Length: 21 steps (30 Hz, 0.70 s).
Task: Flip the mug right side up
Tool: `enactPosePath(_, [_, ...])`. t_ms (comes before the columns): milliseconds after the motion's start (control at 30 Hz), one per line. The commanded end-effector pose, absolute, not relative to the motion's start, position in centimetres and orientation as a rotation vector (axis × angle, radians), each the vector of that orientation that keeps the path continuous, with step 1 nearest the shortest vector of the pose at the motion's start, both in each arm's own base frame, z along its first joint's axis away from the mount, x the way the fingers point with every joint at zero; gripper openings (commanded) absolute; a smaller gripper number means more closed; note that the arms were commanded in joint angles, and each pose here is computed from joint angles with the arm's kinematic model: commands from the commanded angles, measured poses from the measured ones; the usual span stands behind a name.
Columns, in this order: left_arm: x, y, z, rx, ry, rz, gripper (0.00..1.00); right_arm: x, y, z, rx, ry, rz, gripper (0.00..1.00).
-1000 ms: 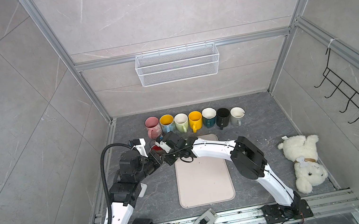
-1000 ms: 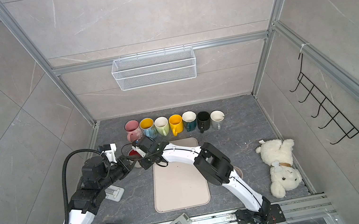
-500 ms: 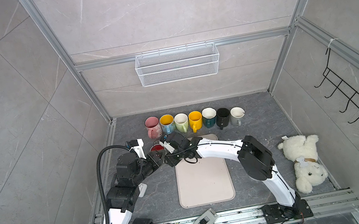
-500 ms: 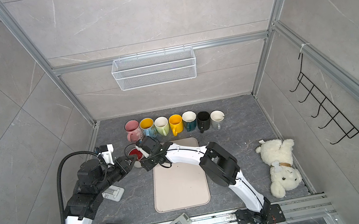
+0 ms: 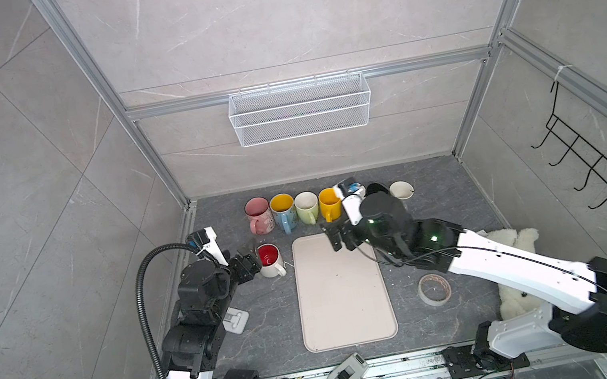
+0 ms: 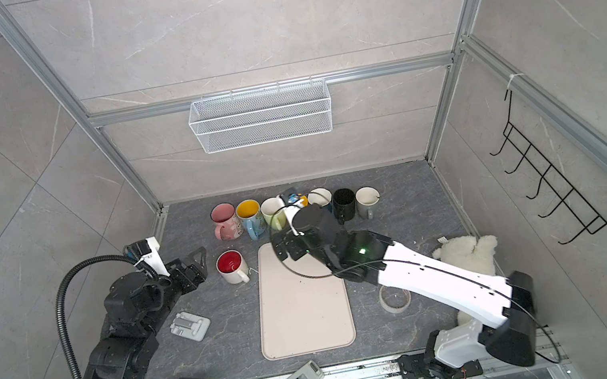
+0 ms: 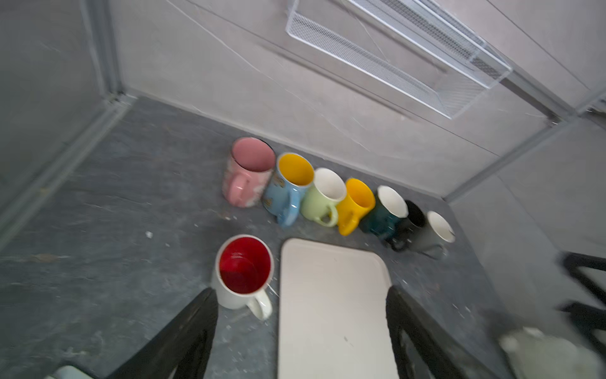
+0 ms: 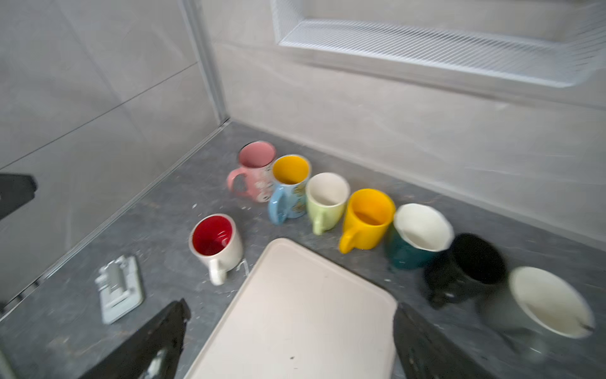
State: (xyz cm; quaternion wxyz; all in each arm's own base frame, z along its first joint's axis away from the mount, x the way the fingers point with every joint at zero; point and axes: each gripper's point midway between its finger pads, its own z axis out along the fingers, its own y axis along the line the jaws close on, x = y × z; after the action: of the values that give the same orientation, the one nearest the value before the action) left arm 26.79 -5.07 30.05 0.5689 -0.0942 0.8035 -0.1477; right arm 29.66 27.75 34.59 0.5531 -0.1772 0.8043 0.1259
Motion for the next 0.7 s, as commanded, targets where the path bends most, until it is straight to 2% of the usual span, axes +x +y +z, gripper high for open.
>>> enactPosePath(0, [27.7, -0.7, 28.8, -0.274, 1.768, -0.029, 0.84, 30.2, 19.1, 31.3, -0.272, 1.962, -0.128, 0.99])
enactPosePath(267, [28.5, 1.7, 23.0, -0.241, 1.686, 0.222, 0.84, 30.9, 8.9, 25.8, -0.008, 1.965, -0.265, 0.99])
enactPosePath(467, [29.7, 1.0, 18.2, -0.143, 1.776, 0.273, 0.84, 32.1, 5.7, 21.5, 0.047, 1.968, -0.363, 0.99])
enactPosePath(667, [30.5, 0.0, 16.4, -0.089, 1.760, 0.245, 0.85, 34.0, 3.6, 17.2, 0.088, 1.998, -0.387, 0.99])
